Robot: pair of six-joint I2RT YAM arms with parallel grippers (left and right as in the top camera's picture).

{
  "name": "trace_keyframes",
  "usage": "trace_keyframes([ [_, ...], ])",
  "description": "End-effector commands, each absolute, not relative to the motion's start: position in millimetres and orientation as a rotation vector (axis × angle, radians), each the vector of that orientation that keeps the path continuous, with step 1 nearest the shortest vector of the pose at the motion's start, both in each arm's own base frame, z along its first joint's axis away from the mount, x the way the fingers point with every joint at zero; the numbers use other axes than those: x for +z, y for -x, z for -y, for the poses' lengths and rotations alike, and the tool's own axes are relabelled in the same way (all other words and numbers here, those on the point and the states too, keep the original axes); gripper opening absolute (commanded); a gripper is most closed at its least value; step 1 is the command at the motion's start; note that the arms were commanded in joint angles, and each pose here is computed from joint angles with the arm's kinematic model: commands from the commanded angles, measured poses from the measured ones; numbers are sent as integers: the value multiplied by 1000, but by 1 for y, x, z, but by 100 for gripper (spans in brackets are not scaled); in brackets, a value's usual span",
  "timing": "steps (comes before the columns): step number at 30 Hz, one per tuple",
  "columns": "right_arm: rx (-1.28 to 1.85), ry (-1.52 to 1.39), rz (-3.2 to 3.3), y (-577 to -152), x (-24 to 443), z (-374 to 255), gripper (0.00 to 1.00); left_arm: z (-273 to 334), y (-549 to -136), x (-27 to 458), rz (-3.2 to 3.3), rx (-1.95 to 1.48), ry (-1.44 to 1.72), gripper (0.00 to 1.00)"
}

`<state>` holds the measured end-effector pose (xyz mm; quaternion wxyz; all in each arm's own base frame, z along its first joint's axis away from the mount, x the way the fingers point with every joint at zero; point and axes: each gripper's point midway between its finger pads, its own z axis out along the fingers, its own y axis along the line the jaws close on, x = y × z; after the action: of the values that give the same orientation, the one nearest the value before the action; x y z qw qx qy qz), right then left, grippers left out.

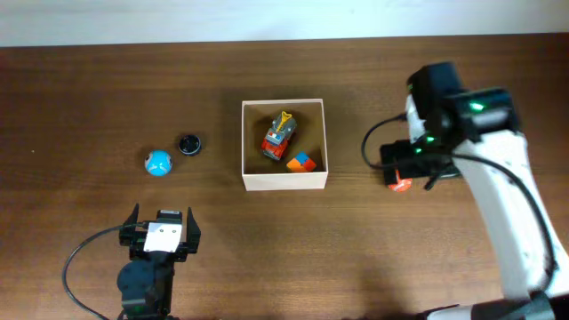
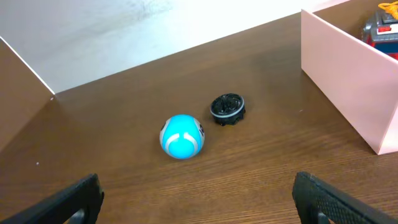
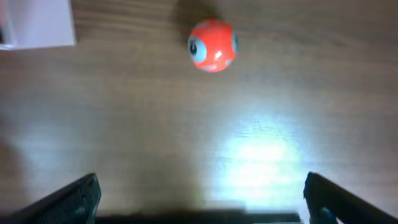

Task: Pack container
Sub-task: 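Move the right gripper back over the red striped ball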

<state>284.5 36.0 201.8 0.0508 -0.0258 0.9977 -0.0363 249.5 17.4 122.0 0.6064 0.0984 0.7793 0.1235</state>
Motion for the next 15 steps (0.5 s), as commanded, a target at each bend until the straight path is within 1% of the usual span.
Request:
trace_keyframes([
  [1, -137, 85, -3113, -282, 165, -31, 99, -19, -249, 120, -1804, 302, -231, 99],
  [5, -133, 28, -3141, -291, 141, -24, 99, -19, -249, 120, -1804, 302, -231, 99],
  [10, 26, -62, -3136, -318, 115, -27, 99, -19, -249, 120, -1804, 302, -231, 99],
  [15, 30, -253, -3161, -332, 86, -20, 99, -19, -249, 120, -1804, 302, -231, 99],
])
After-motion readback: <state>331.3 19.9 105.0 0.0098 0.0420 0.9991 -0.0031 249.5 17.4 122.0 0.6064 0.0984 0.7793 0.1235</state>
